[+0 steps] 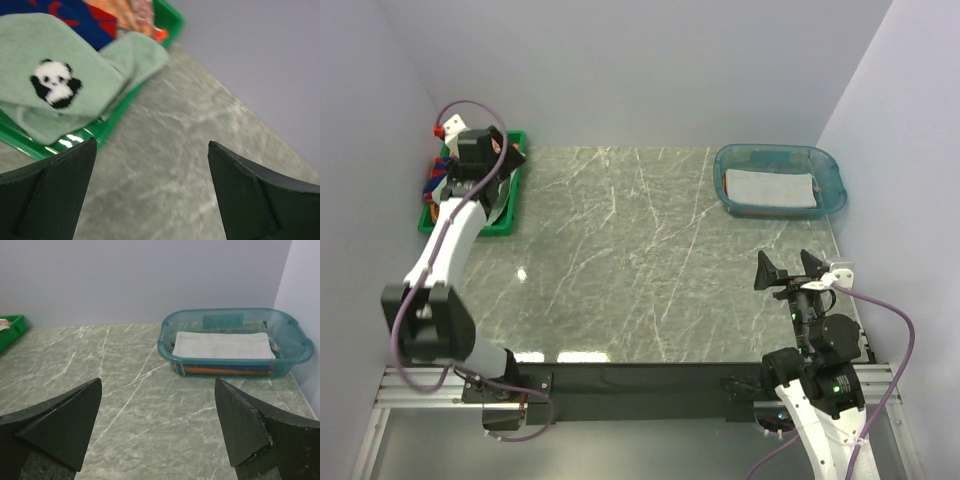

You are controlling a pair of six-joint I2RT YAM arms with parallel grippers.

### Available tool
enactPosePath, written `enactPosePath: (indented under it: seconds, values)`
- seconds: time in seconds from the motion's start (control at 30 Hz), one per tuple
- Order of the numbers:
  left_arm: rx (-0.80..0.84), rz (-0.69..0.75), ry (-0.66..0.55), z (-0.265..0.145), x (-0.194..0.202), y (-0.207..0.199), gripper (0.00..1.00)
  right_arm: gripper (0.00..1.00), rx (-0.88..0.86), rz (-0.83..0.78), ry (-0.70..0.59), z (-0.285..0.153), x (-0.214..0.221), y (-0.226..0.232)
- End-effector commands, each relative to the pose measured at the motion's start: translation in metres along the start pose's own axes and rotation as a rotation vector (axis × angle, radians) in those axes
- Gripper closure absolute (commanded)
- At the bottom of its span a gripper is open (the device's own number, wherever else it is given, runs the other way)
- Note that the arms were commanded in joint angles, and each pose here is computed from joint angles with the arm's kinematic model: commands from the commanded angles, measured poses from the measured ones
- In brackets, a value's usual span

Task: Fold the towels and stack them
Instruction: Grab crumpled towel

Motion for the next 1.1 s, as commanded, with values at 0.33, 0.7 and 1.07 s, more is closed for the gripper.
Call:
enactPosePath:
  seconds: [0.33,0.7,1.07]
  values:
    - [-0.364,-0.235,-0.041,0.140,-0.002,0.072,0.01,0.00,-0.020,0.079,-0.322,-0.049,-0.053,-0.006]
    - [-0.457,-0.233,0.036,0.160,0.035,0.105,0.44,0.00,-0.020,0.083,-0.323,-0.048,-0.052,-0.006]
    - [-0.529,-0.230,0.088,0.149,0.052,0.149,0.22,0.00,-0.046,0.080,-0.321,-0.049,-0.052,-0.002]
Point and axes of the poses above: each gripper's point midway between its finger pads, its own z axis out along the fingers, its own y axis along the line the jaws close on, x = y × z, the point moved 4 cm from there along -z, back along the fingers, and after that the axes turned 3 degrees about z, right-handed, at the moved point
